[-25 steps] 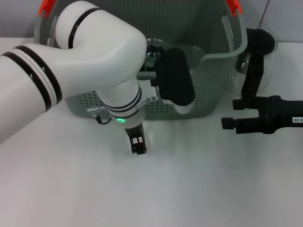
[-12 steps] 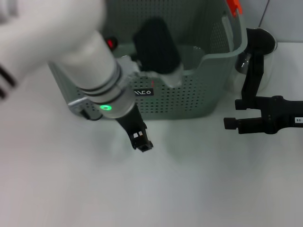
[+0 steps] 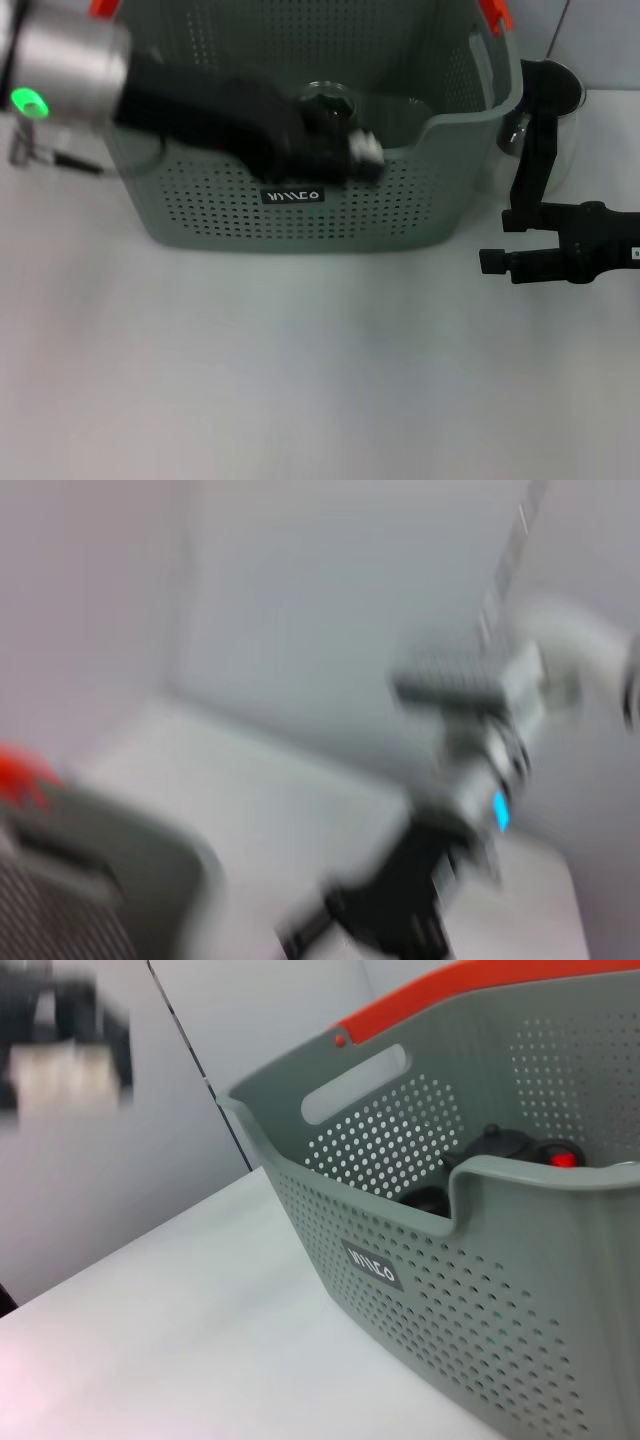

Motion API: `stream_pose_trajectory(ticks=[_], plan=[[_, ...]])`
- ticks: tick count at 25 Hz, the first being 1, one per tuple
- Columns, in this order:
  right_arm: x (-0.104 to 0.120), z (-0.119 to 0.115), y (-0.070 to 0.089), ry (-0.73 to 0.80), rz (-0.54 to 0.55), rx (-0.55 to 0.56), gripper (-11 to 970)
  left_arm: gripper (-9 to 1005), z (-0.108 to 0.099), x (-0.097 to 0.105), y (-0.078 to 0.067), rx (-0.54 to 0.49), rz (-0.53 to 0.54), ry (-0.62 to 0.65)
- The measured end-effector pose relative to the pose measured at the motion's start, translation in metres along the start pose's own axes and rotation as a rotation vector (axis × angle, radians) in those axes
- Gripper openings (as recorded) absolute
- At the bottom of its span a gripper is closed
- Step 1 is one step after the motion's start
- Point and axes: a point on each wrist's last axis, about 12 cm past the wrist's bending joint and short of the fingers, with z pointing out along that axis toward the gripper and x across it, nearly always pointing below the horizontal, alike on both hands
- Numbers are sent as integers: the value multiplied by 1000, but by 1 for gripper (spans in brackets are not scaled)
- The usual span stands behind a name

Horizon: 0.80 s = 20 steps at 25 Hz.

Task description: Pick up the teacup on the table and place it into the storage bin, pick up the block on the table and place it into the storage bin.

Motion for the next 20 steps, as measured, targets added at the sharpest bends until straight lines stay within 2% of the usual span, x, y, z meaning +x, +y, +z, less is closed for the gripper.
stream_pose_trajectory(ticks=[2,5,9,11,12,15,20], plan=[[-1,0,0,0,-3,-4,945,439,-15,-6,13,-54,-7,-80],[-2,1,1,4,-9,-10,945,438,-23,-11,39,-147,-43,-122],[-3,2,1,6,-11,-15,945,437,-16,0,80,-239,-92,-145],[-3,2,1,6,-12,-16,945,437,-10,5,95,-289,-117,-143],[-3,2,1,6,-13,-17,945,475,-9,8,101,-312,-129,-139],[-3,2,2,6,-13,-24,945,590,-4,10,107,-347,-144,-130],[-3,2,3,5,-14,-30,945,759,-9,9,101,-347,-111,-146]])
